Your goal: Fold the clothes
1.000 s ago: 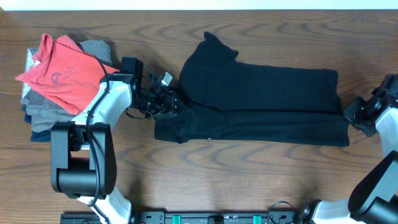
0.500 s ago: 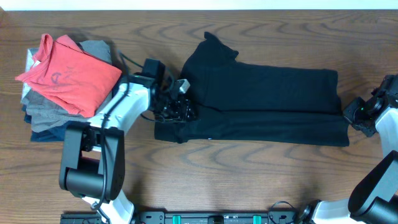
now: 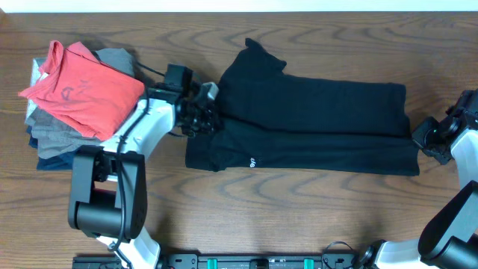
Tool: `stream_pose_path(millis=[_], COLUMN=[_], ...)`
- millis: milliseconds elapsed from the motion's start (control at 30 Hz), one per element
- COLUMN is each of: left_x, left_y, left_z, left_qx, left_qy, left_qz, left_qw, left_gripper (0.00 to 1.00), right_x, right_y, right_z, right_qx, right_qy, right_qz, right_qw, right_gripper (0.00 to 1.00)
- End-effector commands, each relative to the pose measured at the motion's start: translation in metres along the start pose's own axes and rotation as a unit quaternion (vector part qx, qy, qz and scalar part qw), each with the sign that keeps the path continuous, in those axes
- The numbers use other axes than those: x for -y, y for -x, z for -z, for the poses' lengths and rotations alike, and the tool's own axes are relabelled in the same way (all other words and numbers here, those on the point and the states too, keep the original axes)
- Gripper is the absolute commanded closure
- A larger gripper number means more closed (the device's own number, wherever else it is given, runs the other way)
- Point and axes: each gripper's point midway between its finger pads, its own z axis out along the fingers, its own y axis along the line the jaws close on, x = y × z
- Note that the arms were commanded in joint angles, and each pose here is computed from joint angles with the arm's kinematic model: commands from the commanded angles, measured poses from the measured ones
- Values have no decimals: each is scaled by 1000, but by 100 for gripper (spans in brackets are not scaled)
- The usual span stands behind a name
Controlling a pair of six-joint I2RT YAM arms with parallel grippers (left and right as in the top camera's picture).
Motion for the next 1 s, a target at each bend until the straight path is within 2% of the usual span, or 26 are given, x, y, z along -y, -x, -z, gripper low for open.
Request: stream_pose_path(millis=[0,400,733,967], left_x=[2,5,-13,-14], left_y=[20,14,15,22], left_z=[14,7,8,9], left_qx=[40,32,43,58], left_qy=[-3,-2,48,50], left_qz=[54,54,95,96], left_qw=[998,998,993,992], left_gripper=[94,94,94,94], right_x=[-2,-23,-46,-27], right_y=[3,22,22,20], right_z=[1,3,4,-8], right_qx=[11,51,66,59], right_qy=[0,38,53,-3], right_qz=[13,23,51,48], right_qw=[1000,998,995,997], right_gripper=[98,97,93,91])
